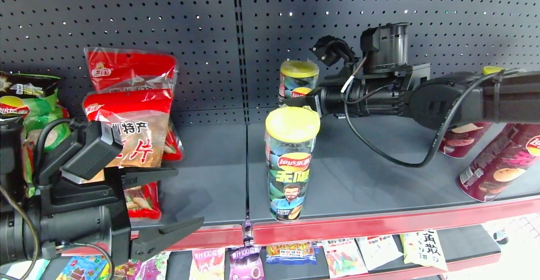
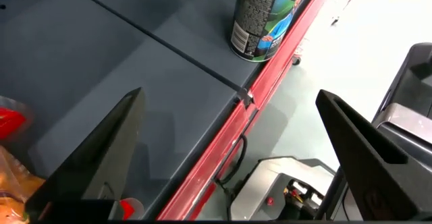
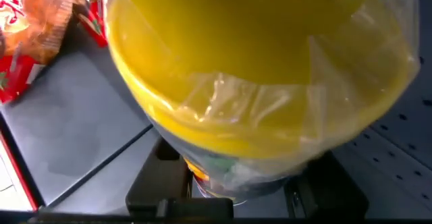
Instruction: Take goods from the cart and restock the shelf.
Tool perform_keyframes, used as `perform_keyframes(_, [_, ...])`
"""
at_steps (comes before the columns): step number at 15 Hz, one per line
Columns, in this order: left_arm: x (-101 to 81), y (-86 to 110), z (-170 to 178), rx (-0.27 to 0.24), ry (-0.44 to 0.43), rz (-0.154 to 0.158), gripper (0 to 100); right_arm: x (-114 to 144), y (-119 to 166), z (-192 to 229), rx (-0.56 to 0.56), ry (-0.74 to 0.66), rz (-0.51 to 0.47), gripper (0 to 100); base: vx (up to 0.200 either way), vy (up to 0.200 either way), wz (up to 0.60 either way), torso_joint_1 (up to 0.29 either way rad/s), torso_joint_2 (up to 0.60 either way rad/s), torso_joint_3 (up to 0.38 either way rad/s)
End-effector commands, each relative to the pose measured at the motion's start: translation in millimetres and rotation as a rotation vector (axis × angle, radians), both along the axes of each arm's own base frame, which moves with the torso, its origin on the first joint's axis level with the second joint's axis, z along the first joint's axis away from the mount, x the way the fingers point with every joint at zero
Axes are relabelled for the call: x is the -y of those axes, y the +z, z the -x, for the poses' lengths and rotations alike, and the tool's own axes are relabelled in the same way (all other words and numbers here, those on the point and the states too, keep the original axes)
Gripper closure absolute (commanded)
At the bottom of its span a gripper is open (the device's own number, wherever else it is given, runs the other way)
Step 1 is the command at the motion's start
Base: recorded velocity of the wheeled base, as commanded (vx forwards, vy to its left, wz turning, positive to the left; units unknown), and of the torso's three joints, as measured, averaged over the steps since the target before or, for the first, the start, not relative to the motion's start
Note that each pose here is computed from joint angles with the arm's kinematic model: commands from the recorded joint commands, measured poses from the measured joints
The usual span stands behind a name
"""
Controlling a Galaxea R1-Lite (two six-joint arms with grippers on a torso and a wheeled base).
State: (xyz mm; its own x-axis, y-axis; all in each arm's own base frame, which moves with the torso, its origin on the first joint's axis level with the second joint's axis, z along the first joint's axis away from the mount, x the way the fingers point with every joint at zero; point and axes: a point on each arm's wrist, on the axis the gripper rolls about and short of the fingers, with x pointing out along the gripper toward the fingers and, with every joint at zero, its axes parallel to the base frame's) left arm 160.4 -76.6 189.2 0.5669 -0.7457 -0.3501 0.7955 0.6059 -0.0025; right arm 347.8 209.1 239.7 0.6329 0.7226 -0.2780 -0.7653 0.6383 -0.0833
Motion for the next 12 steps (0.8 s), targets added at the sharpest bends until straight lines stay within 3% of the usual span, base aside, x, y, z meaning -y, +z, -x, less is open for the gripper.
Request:
perform_keyframes(1, [0.3,-0.5,-0.8,-0.002,0.000,-0.001,0,-6.1,-5.1,-2.8,-0.007,0.009,0.005,100,0.000,0.000,0.00,0.000,0.00,0.000])
perform_keyframes(5, [1.0,-2.6,-2.2,-0.012,-0.001,-0.005,0,-5.0,-8.8,-0.8,-0.019,0.009,0.013,100,0.000,0.000,0.00,0.000,0.00,0.000])
perform_keyframes(6, [1.1,-2.4,-2.7,-0.012,-0.001,-0.005,0,-4.9,-10.1,-0.7,-0.023,0.008,0.016,0,0.000,0.000,0.00,0.000,0.00,0.000])
perform_keyframes(12, [4.8,-5.4,-11.0,-0.026,-0.004,-0.018,0,18.7,0.6,34.3,-0.036,-0.009,0.026,0,0.000,0.000,0.00,0.000,0.00,0.000])
